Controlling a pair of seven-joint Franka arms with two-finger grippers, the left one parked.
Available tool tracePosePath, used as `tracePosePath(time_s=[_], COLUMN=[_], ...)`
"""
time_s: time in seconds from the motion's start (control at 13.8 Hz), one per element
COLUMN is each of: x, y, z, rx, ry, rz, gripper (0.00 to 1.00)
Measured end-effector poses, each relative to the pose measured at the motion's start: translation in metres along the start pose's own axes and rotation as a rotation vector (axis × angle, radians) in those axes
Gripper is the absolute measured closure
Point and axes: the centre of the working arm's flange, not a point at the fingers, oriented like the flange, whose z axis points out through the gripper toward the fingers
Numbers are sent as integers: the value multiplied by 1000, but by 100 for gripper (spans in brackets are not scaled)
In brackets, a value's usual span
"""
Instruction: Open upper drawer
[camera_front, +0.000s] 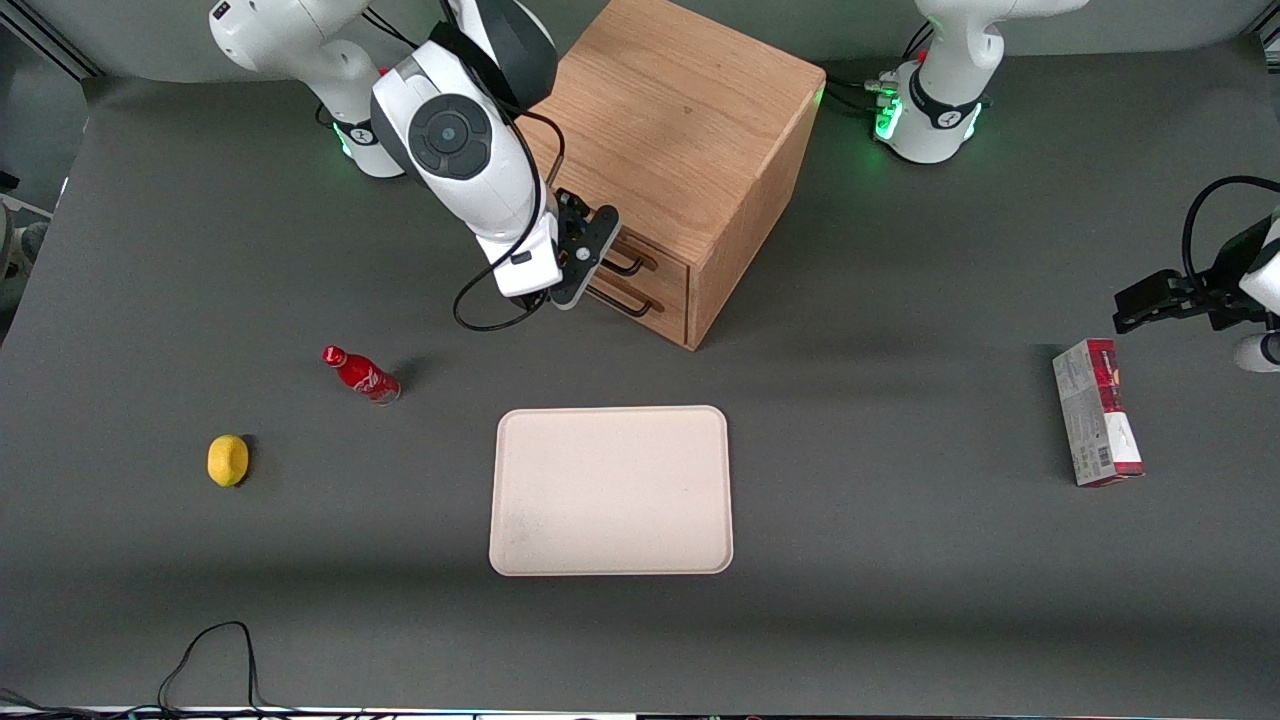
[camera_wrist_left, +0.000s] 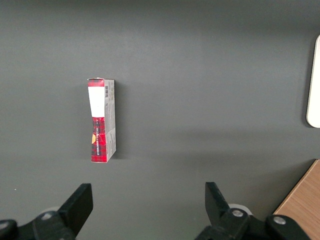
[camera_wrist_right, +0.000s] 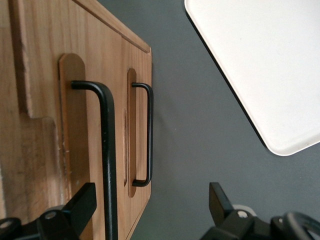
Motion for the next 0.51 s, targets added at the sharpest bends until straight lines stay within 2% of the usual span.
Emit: tracePosePath(time_s=[0.51], x=[1], y=[0], z=[16], rx=[2], ry=[2], rz=[-1], gripper=[0])
